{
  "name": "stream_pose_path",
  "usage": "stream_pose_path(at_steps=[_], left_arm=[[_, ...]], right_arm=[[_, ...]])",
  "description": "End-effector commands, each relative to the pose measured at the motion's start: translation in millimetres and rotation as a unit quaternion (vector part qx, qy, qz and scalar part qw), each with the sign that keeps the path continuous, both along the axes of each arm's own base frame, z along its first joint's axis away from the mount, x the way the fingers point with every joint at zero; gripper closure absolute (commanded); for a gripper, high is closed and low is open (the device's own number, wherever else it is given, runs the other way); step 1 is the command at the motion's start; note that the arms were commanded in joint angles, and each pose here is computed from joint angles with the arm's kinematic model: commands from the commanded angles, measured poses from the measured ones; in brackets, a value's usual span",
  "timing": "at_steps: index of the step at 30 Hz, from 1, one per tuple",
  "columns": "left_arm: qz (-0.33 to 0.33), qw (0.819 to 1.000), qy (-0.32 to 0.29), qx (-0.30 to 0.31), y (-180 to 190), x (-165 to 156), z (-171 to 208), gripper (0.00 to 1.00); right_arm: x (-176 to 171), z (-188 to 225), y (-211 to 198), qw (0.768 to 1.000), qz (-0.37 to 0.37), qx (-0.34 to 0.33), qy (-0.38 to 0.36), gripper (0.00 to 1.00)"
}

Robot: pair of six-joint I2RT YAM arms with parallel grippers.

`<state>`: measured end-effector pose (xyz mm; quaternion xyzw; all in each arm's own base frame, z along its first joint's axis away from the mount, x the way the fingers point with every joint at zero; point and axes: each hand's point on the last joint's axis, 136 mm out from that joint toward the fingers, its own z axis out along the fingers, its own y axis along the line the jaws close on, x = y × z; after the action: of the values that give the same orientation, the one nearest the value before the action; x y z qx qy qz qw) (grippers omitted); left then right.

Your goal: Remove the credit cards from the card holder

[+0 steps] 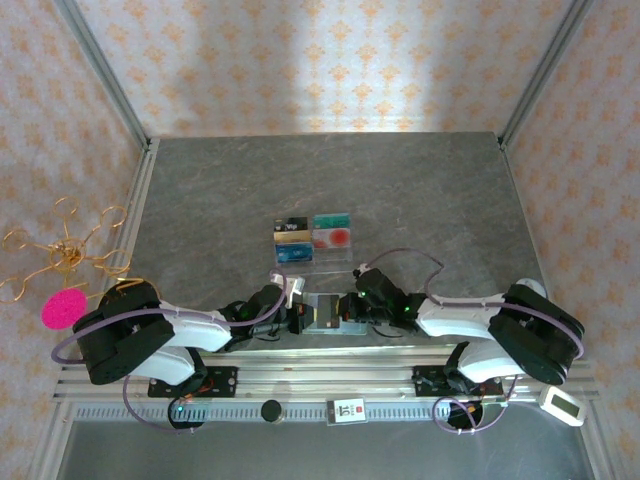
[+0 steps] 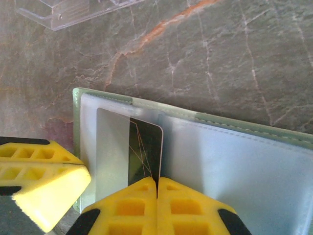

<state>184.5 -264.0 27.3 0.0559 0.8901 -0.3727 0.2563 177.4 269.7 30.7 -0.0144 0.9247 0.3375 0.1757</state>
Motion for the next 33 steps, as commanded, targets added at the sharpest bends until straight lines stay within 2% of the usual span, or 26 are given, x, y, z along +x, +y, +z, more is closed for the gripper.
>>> stream_pose_path(at_steps=[1, 6, 8, 11, 13, 16, 18, 22, 27, 33], left_arm=[[0.004, 0.997, 0.053, 0.059, 25, -20, -36, 1.0], [0.006, 0.998, 0.043, 0.053, 24, -17, -25, 1.0], [-0.002, 0.999, 0.026, 0.032, 16, -14, -8, 1.0], [-0.016, 1.0, -0.007, -0.006, 1, -9, 22, 0.94], [-0.024, 0.999, -0.023, -0.016, -8, -4, 35, 0.95], [-0.036, 0.999, -0.018, -0.011, -22, 1, 32, 1.0], [-0.039, 0.999, -0.008, 0.002, -26, 3, 20, 1.0], [-0.015, 0.999, 0.007, 0.035, -16, 8, 1, 1.0], [0.007, 1.0, -0.01, 0.024, -4, 8, 13, 1.0], [0.005, 0.999, 0.007, 0.032, 2, 1, 0, 1.0]], right_arm=[[1, -6, -6, 1.0, -0.005, -0.012, -0.003, 1.0], [4, -1, -7, 1.0, -0.008, -0.016, -0.012, 1.0], [5, 2, -6, 1.0, -0.004, -0.013, -0.016, 1.0], [5, 0, -3, 1.0, 0.004, -0.014, -0.015, 1.0], [5, -1, 0, 1.0, 0.008, -0.012, -0.014, 1.0], [5, -1, 5, 1.0, 0.013, -0.006, -0.013, 1.0], [6, 0, 6, 1.0, 0.014, -0.005, -0.014, 1.0], [6, 2, 4, 1.0, 0.013, -0.008, -0.016, 1.0], [4, 7, -13, 0.999, -0.005, -0.023, -0.029, 1.0], [0, 20, -27, 0.999, -0.017, -0.023, -0.043, 1.0]])
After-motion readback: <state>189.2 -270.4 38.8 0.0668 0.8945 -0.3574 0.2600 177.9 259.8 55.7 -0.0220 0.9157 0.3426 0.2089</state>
